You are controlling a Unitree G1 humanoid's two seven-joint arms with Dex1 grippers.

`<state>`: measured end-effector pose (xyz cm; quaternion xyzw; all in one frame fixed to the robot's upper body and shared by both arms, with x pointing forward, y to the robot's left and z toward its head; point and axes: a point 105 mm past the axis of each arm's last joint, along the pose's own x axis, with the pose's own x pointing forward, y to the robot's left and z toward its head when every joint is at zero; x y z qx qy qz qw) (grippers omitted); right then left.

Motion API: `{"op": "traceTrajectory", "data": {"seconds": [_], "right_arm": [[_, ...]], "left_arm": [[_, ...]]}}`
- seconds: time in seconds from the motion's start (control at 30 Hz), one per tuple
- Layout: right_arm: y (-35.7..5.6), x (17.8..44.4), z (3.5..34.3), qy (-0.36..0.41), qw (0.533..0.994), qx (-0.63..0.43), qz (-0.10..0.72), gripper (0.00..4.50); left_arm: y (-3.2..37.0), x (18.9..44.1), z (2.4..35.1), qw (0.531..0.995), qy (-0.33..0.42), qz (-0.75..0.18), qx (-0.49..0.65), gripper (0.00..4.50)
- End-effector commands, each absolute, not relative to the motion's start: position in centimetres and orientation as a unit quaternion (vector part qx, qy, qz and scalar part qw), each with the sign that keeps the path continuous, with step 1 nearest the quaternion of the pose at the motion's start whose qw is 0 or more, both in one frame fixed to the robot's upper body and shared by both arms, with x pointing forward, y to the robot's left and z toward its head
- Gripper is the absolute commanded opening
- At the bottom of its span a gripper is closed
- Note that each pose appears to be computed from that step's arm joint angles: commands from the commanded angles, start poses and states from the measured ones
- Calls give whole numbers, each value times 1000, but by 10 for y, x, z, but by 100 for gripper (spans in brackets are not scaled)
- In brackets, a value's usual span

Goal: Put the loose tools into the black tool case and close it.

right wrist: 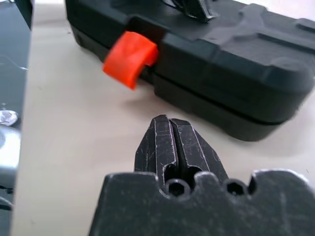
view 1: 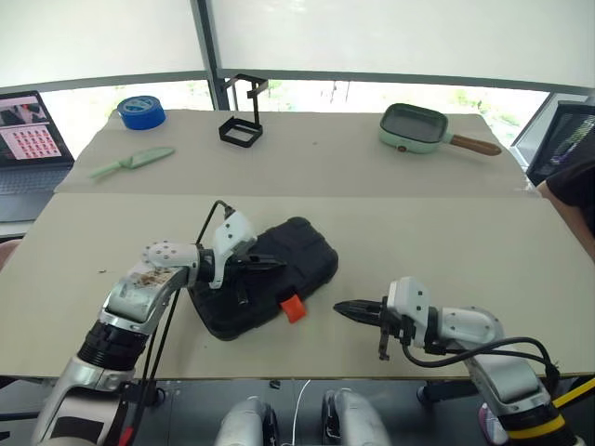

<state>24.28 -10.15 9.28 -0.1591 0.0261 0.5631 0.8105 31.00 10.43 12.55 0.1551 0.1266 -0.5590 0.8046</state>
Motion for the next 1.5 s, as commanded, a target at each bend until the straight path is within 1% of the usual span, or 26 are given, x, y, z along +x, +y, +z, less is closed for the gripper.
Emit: {"op": "traceTrajectory", "data": {"seconds": [0.03, 0.27, 0.37, 0.53, 0.77, 0.9, 0.97, 1.07, 1.2, 1.27, 1.37, 1.5], "right_arm": [[-83, 236, 99, 3, 802, -152, 577, 3], [-65, 235, 85, 17, 802, -141, 580, 3], [-57, 237, 81, 15, 805, -135, 577, 3], [-43, 246, 78, 9, 806, -139, 576, 3], [-38, 256, 82, 9, 810, -131, 571, 3], [-43, 252, 79, 31, 801, -142, 581, 3], [-53, 244, 82, 40, 794, -144, 589, 3], [-58, 235, 93, 32, 788, -137, 599, 3], [-52, 232, 105, 9, 792, -125, 597, 3], [-48, 234, 106, 3, 794, -127, 595, 3], [-41, 242, 98, 5, 794, -135, 593, 3], [-37, 256, 81, 39, 793, -156, 588, 3]], "left_arm": [[112, 301, 78, 808, 223, -531, 128, 4], [117, 305, 92, 820, 183, -529, 121, 4], [119, 304, 94, 817, 175, -535, 123, 4], [124, 301, 91, 814, 187, -536, 122, 4], [126, 298, 88, 811, 197, -538, 123, 4], [126, 298, 87, 811, 197, -537, 121, 4], [126, 298, 86, 811, 198, -537, 120, 4], [126, 297, 84, 810, 200, -538, 118, 4], [132, 294, 82, 810, 207, -536, 119, 4], [134, 293, 82, 809, 211, -535, 120, 4], [138, 290, 81, 806, 219, -535, 124, 4], [141, 287, 84, 804, 226, -537, 117, 4]]}}
